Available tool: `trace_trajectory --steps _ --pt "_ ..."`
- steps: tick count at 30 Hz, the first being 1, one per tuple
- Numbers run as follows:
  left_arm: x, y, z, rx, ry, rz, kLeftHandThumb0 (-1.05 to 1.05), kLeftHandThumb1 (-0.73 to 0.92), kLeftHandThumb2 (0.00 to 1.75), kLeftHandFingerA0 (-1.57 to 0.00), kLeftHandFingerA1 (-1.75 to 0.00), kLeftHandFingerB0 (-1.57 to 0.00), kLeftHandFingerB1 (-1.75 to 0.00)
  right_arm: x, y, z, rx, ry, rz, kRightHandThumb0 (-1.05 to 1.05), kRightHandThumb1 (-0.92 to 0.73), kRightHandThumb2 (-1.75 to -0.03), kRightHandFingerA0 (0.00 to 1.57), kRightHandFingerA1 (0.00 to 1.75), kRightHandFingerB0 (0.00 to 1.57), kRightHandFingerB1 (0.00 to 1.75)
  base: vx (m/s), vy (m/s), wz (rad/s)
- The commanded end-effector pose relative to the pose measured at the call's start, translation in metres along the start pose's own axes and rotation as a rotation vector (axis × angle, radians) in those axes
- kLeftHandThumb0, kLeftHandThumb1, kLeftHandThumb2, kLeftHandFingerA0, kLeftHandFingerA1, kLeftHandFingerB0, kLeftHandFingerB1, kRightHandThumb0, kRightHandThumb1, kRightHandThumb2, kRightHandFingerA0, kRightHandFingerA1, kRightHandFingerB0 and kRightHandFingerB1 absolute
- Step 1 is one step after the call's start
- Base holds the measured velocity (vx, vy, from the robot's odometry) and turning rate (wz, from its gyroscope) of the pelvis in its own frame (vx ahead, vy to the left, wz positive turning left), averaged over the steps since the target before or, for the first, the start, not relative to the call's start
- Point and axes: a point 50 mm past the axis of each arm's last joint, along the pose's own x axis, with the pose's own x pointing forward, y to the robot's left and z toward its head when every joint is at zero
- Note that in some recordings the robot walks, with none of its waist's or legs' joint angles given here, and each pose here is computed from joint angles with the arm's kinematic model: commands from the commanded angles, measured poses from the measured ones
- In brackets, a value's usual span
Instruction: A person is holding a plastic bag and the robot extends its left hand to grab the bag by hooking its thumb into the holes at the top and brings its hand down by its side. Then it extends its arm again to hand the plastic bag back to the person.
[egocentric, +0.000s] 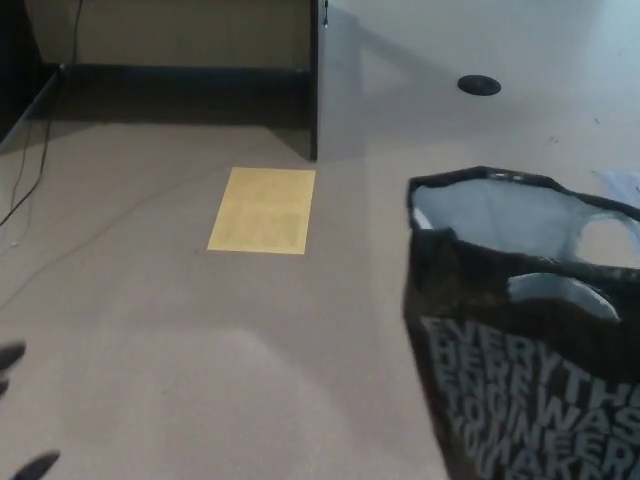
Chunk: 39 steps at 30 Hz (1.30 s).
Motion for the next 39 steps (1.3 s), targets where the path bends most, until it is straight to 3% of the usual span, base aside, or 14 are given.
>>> trace_trajectory --steps 1,3,4,6,11,15,16,18,21,23,30,35,36,39 --pt "0.031 0.025 0.081 0.046 -0.328 0.055 -0.52 0.45 0.54 -0.19 -0.36 -0.18 -0.27 -0.001 -0.007 0.001 -0.002 -0.022 -0.025 -0.55 -0.71 -0.61 0.62 0.48 0.35 0.32 0.0 0.0 0.0" --pt "0.036 0.028 0.11 0.095 -0.411 0.073 -0.66 0.4 0.73 -0.17 -0.44 -0.09 -0.36 -0.001 -0.006 0.001 0.006 -0.019 -0.025 -0.56 -0.71 -0.61 0.61 0.48 0.35 0.32 0.0 0.0 0.0" --pt "0.039 0.028 0.134 0.096 -0.488 0.073 -0.34 0.22 0.84 0.0 -0.5 0.0 -0.49 0.001 -0.008 0.002 0.005 -0.024 -0.028 -0.55 -0.71 -0.61 0.6 0.47 0.35 0.32 0.0 0.0 0.0" --pt "0.039 0.026 0.163 0.123 -0.581 0.066 -0.68 0.42 0.76 -0.1 -0.4 -0.06 -0.28 0.002 -0.008 0.004 0.001 -0.033 -0.034 -0.55 -0.7 -0.61 0.61 0.47 0.37 0.32 0.0 0.0 0.0" --pt "0.031 0.019 0.212 0.192 -0.726 0.049 -0.71 0.46 0.77 -0.11 -0.15 -0.11 -0.19 0.007 -0.006 0.007 0.007 -0.031 -0.035 -0.56 -0.69 -0.61 0.61 0.47 0.38 0.33 0.0 0.0 0.0" --pt "0.022 0.008 0.239 0.235 -0.83 0.03 -0.65 0.4 0.8 0.0 -0.17 -0.04 -0.23 0.007 -0.007 0.009 0.007 -0.042 -0.033 -0.56 -0.69 -0.61 0.64 0.48 0.4 0.33 0.0 0.0 0.0" --pt "0.02 0.004 0.244 0.233 -0.85 0.015 -0.68 0.43 0.79 -0.02 -0.16 -0.07 -0.19 0.008 -0.007 0.01 0.009 -0.043 -0.032 -0.59 -0.57 -0.9 0.56 0.6 0.32 0.48 0.0 0.0 0.0" --pt "0.016 0.002 0.248 0.231 -0.85 -0.005 -0.67 0.42 0.79 -0.01 -0.16 -0.04 -0.18 0.009 -0.007 0.011 0.009 -0.047 -0.032 -0.55 -0.69 -0.62 0.64 0.48 0.4 0.33 0.0 0.0 0.0" --pt "0.007 -0.006 0.255 0.209 -0.843 -0.079 -0.66 0.41 0.78 -0.01 -0.17 -0.04 -0.17 0.012 -0.008 0.014 0.004 -0.057 -0.037 -0.55 -0.69 -0.61 0.64 0.48 0.44 0.34 0.0 0.0 0.0" --pt "0.004 -0.008 0.258 0.217 -0.847 -0.101 -0.67 0.42 0.78 -0.02 -0.16 -0.07 -0.19 0.014 -0.008 0.016 0.006 -0.062 -0.037 -0.59 -0.56 -0.9 0.56 0.61 0.37 0.5 0.0 0.0 0.0" --pt "0.002 -0.013 0.265 0.201 -0.855 -0.145 -0.65 0.41 0.79 -0.02 -0.22 -0.07 -0.22 0.016 -0.01 0.017 0.01 -0.064 -0.03 -0.61 -0.56 -0.91 0.56 0.6 0.38 0.5 0.0 0.0 0.0" --pt "0.0 -0.018 0.274 0.202 -0.87 -0.175 -0.7 0.44 0.78 -0.07 -0.28 -0.07 -0.19 0.017 -0.009 0.019 0.015 -0.063 -0.032 -0.59 -0.56 -0.91 0.56 0.6 0.39 0.5 0.0 0.0 0.0" --pt "-0.001 -0.019 0.276 0.197 -0.878 -0.181 -0.7 0.43 0.77 -0.06 -0.28 -0.07 -0.2 0.017 -0.009 0.019 0.015 -0.064 -0.031 -0.57 -0.68 -0.61 0.63 0.48 0.47 0.35 0.0 0.0 0.0" --pt "-0.004 -0.024 0.281 0.192 -0.885 -0.193 -0.7 0.54 0.57 -0.08 -0.27 -0.06 -0.23 0.017 -0.01 0.018 0.015 -0.063 -0.03 -0.56 -0.68 -0.6 0.62 0.47 0.49 0.35 0.0 0.0 0.0"
